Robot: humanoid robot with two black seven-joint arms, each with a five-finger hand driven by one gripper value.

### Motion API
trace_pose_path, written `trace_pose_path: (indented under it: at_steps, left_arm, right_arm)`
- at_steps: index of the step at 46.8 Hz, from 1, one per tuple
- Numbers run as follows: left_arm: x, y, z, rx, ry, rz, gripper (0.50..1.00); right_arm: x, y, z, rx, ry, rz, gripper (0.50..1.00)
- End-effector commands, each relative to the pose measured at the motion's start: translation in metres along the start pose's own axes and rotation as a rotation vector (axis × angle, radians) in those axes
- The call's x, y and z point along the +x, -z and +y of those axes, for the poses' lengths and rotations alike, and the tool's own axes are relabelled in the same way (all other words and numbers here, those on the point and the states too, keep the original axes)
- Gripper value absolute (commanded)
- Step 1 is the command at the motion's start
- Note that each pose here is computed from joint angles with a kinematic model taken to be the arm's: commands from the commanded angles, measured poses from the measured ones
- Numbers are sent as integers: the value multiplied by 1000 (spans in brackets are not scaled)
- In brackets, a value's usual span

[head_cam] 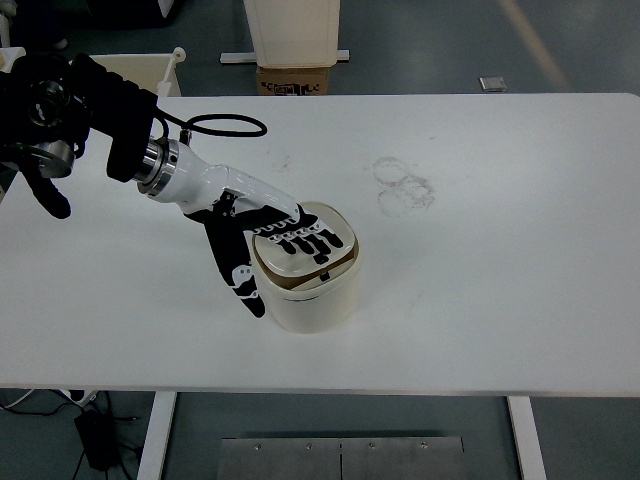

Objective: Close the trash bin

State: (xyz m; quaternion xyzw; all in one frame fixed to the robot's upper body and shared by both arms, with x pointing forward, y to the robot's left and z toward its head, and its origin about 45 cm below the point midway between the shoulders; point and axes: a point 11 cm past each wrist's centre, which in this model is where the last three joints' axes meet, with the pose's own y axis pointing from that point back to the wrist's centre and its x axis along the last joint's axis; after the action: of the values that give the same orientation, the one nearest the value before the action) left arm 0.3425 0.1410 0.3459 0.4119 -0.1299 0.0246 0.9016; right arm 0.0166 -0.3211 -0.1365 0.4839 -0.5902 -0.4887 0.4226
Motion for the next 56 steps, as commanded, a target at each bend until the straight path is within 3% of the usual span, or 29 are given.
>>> trace_pose_path:
  at_steps: [1,11,40,48,56]
  left_arm:
    - [-2,-4,-5,-18,10,-3,1000]
    - [-1,-21,-10,-67,16,-20,1000]
    - [-13,0,-23,-57,52,29,1000]
    - [-6,-3,-16,-58,26,23,1000]
    - [24,-24,5,-107,-73,5,1000]
  right_arm:
    - [0,0,0,0,0,0,993]
    - [0,0,0,0,0,0,993]
    - [0,0,0,0,0,-1,993]
    - [0,0,0,0,0,-1,993]
    - [0,0,0,0,0,-1,993]
